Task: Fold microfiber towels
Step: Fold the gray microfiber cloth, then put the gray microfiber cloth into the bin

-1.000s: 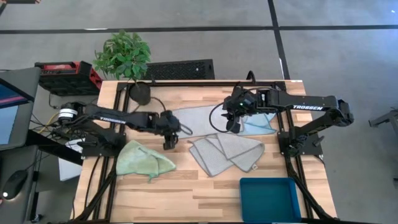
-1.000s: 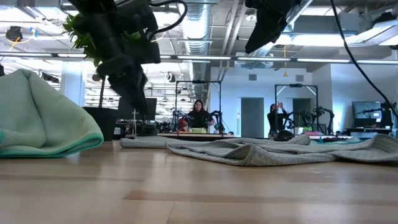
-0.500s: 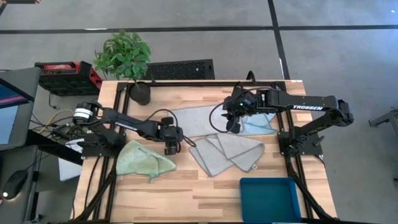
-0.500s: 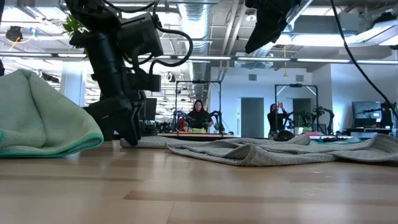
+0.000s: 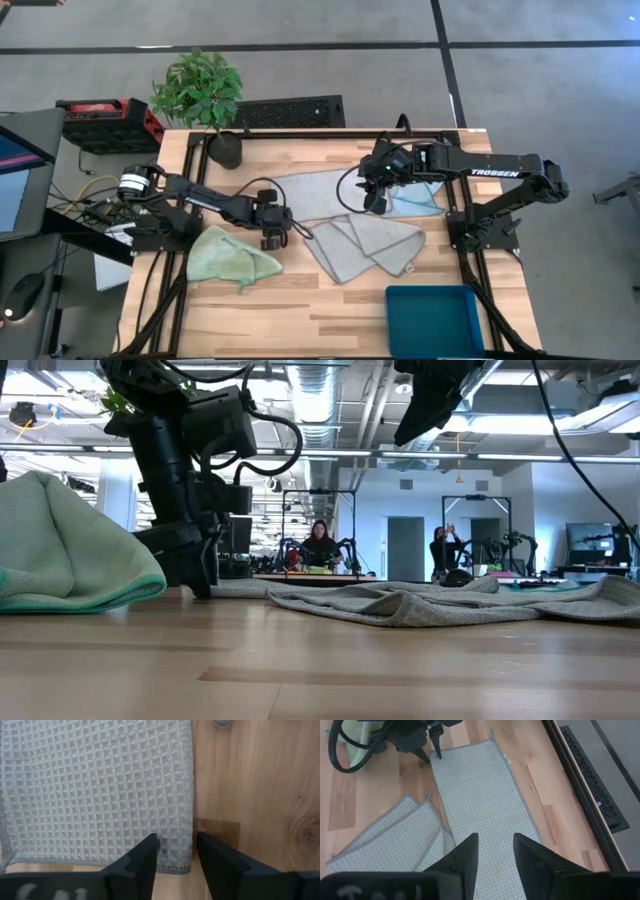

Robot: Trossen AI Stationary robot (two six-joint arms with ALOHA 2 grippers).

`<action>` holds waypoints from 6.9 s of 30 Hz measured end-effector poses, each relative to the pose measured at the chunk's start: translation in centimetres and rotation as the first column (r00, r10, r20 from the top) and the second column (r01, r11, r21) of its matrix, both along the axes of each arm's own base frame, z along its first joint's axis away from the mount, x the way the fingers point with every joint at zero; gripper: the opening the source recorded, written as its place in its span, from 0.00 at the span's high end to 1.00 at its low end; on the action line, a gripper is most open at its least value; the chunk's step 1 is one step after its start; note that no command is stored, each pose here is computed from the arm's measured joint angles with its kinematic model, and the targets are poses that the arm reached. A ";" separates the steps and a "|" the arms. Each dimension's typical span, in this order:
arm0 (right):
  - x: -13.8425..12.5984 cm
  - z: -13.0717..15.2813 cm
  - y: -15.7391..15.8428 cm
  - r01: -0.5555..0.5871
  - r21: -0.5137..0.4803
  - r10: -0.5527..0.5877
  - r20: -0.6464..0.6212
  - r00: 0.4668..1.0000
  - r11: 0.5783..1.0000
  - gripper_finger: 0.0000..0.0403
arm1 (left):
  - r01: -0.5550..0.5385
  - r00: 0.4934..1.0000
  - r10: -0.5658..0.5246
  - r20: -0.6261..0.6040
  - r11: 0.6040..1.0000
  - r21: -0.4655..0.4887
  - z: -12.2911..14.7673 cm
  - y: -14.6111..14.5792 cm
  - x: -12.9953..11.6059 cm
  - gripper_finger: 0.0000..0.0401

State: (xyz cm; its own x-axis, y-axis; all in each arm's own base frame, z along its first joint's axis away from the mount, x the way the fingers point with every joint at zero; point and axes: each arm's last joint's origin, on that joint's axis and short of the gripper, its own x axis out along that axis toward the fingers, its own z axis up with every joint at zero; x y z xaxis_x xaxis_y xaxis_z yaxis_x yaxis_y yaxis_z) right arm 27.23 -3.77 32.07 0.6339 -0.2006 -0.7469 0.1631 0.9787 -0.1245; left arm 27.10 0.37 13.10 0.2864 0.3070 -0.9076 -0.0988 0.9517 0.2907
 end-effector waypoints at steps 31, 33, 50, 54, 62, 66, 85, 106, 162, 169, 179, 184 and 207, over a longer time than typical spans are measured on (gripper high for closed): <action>-5.7 3.3 0.6 0.030 0.005 -0.030 0.028 0.999 1.000 0.65 | 0.188 0.974 -0.195 0.111 0.979 0.072 7.7 7.1 12.9 1.00; -6.0 3.4 0.7 0.030 0.005 -0.030 0.025 0.999 1.000 0.65 | 0.198 0.968 -0.205 0.144 0.978 0.065 8.0 7.7 14.7 1.00; -9.3 4.5 1.1 0.041 0.017 -0.042 0.031 0.999 0.999 0.66 | 0.288 0.904 -0.325 0.277 0.943 0.166 8.4 9.7 24.2 1.00; -9.4 4.6 1.1 0.041 0.017 -0.041 0.034 0.999 0.999 0.66 | 0.304 0.888 -0.352 0.295 0.932 0.198 8.9 9.7 25.0 1.00; -9.4 4.6 1.2 0.040 0.017 -0.041 0.030 0.999 0.999 0.66 | 0.277 0.891 -0.308 0.333 0.951 0.141 8.8 9.5 25.0 0.99; -9.4 4.6 1.2 0.041 0.017 -0.041 0.030 0.999 0.999 0.66 | 0.251 0.896 -0.278 0.347 0.960 0.120 8.8 9.5 25.0 0.97; -9.6 4.4 1.2 0.041 0.019 -0.041 0.007 0.999 0.999 0.67 | 0.211 0.880 -0.243 0.407 0.970 0.123 9.2 8.9 25.5 0.69; -10.5 2.2 1.7 -0.133 0.050 0.140 -0.221 0.965 0.990 0.67 | 0.141 0.913 -0.137 0.384 0.990 0.017 21.8 5.3 19.2 0.68; 1.0 -17.6 0.2 -0.315 0.061 0.280 -0.636 0.719 0.947 0.40 | -0.139 0.938 0.100 0.333 0.986 0.096 29.2 0.0 9.9 0.68; 1.2 -18.8 0.0 -0.295 -0.007 0.205 -0.703 0.681 0.955 0.43 | -0.139 0.938 0.100 0.333 0.986 0.096 29.2 0.0 9.9 0.68; 0.7 -16.1 -0.7 -0.267 -0.051 0.179 -0.617 0.766 0.962 0.44 | -0.137 0.939 0.099 0.331 0.986 0.096 29.2 0.0 9.9 0.68; 0.7 -16.4 -1.1 -0.255 0.006 0.207 -0.600 0.773 0.967 0.44 | -0.136 0.945 0.100 0.311 0.986 0.098 29.1 0.0 9.7 0.68; 1.2 -18.1 -1.4 -0.269 -0.006 0.201 -0.645 0.737 0.963 0.44 | -0.155 0.945 0.123 0.304 0.985 0.081 28.9 0.0 9.6 0.68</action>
State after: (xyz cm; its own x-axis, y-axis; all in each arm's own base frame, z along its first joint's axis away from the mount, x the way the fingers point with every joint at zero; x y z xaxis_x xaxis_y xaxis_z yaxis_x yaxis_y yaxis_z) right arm 28.46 -5.17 13.95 0.0585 -0.1984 -0.9784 -0.2198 0.9534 -0.2065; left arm 36.67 0.41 42.05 0.4858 0.4501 -0.7493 -0.3248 0.8888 0.3234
